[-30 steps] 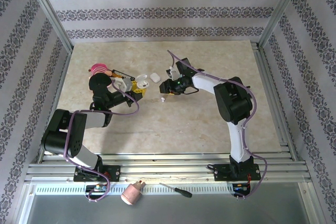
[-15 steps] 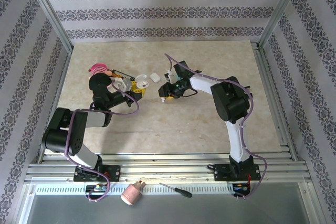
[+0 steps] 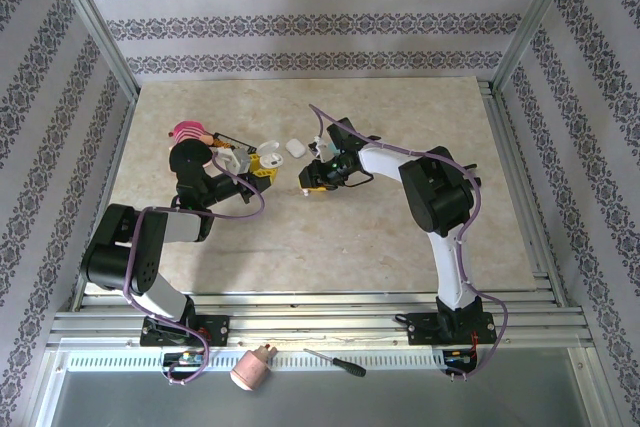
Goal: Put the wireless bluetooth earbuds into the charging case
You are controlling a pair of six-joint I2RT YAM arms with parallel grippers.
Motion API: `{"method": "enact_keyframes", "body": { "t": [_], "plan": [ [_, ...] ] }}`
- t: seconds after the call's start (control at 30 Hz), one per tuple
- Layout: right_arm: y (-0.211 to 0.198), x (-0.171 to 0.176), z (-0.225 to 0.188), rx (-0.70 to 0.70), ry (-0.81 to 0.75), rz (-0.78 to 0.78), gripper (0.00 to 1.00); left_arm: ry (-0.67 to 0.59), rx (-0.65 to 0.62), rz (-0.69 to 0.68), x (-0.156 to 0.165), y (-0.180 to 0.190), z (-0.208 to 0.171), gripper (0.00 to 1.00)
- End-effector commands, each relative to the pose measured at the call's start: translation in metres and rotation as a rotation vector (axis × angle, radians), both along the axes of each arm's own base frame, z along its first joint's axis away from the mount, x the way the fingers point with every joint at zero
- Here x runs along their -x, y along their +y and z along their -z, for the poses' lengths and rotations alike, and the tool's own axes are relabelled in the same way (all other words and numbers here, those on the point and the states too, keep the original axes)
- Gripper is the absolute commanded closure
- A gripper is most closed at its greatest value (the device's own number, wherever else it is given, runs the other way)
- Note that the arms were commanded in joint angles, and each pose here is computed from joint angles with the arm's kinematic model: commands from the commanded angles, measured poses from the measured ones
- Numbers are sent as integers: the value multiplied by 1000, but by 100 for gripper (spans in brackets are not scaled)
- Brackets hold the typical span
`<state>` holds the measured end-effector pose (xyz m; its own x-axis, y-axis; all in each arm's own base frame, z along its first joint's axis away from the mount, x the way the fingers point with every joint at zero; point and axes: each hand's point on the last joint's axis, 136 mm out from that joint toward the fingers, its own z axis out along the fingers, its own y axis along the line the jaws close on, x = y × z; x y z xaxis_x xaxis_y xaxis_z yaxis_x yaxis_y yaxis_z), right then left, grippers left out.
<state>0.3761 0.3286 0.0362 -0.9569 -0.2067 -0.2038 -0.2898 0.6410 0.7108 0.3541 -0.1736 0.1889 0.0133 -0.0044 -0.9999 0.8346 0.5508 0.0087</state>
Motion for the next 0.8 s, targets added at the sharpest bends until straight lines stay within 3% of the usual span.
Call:
{"method": "enact_keyframes", "body": {
  "t": [0.0, 0.77],
  "plan": [
    [0, 3, 10, 23, 18, -11, 59, -36, 12, 13, 2, 3, -6, 77],
    [-7, -1, 29, 135, 26, 1, 71, -34, 27, 14, 1, 3, -6, 77]
  ]
}}
